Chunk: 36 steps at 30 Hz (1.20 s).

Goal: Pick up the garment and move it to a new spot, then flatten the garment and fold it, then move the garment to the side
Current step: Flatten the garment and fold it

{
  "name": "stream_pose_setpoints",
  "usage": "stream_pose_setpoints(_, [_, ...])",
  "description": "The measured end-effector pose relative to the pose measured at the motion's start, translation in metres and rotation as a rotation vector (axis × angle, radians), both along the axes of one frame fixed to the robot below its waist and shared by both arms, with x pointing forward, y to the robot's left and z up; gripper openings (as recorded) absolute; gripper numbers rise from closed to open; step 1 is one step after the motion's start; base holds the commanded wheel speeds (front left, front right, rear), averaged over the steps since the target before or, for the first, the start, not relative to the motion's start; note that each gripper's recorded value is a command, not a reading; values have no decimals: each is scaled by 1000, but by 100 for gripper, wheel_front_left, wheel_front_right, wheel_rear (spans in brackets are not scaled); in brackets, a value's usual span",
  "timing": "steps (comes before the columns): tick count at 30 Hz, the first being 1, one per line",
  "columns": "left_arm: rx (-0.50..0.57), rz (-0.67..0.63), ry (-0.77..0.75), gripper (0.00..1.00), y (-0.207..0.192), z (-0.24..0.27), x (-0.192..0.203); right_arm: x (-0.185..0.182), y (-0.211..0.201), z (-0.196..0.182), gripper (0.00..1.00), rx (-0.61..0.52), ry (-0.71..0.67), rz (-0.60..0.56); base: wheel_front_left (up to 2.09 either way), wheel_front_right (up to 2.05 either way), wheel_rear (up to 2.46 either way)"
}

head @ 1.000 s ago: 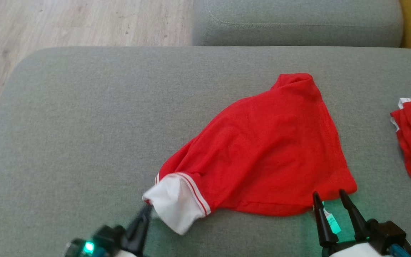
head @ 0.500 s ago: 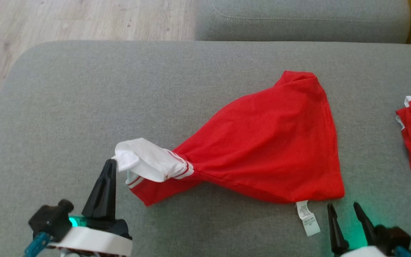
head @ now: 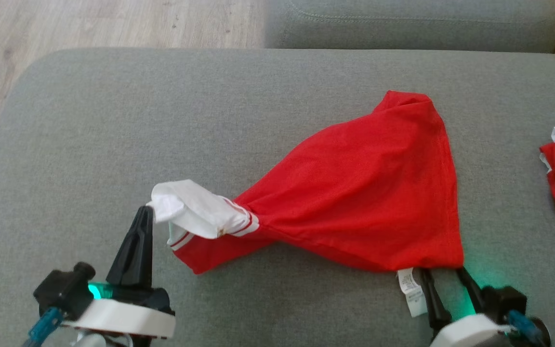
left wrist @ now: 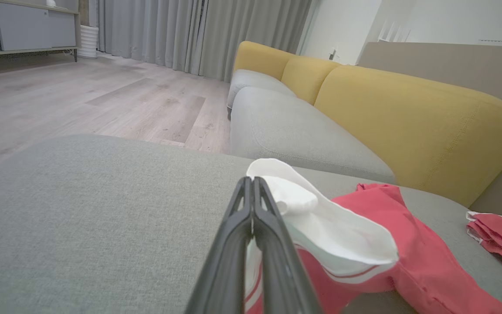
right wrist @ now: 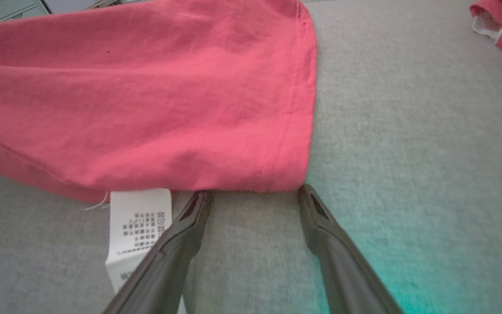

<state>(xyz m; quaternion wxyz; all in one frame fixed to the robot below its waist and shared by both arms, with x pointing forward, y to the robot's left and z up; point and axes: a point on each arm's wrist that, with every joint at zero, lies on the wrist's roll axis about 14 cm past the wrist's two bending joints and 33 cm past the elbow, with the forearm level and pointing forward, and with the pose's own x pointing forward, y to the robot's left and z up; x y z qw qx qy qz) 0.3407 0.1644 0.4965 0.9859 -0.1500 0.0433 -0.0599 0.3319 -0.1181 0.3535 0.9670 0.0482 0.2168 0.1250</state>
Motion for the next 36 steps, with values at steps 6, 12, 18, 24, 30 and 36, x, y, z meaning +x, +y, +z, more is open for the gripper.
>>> stream_pose_setpoints(6, [9, 3, -13, 0, 2, 4, 6, 10, 7, 1, 100, -6, -8, 28, 0, 0, 0])
stream_pose_setpoints(12, [17, -13, -33, 0, 0, 9, 8, 12, 8, 4, 0, -9, -20, 38, 0, 0, 0])
stream_pose_setpoints(18, [8, -39, -106, 0, -5, 31, 9, 7, -4, 29, 0, 17, -97, 10, 0, 0, 0])
stream_pose_setpoints(24, [-47, -82, -233, 0, -10, 75, 9, 10, -38, 84, 0, 81, -231, -77, 0, 0, 0])
stream_pose_setpoints(30, [-56, -144, -317, 0, -17, 112, 11, 9, -50, 132, 0, 151, -257, -73, 0, 0, 0])
stream_pose_setpoints(36, [-47, -160, -289, 0, -22, 106, 15, -31, -14, 76, 100, 147, -24, 38, 0, 0, 0])
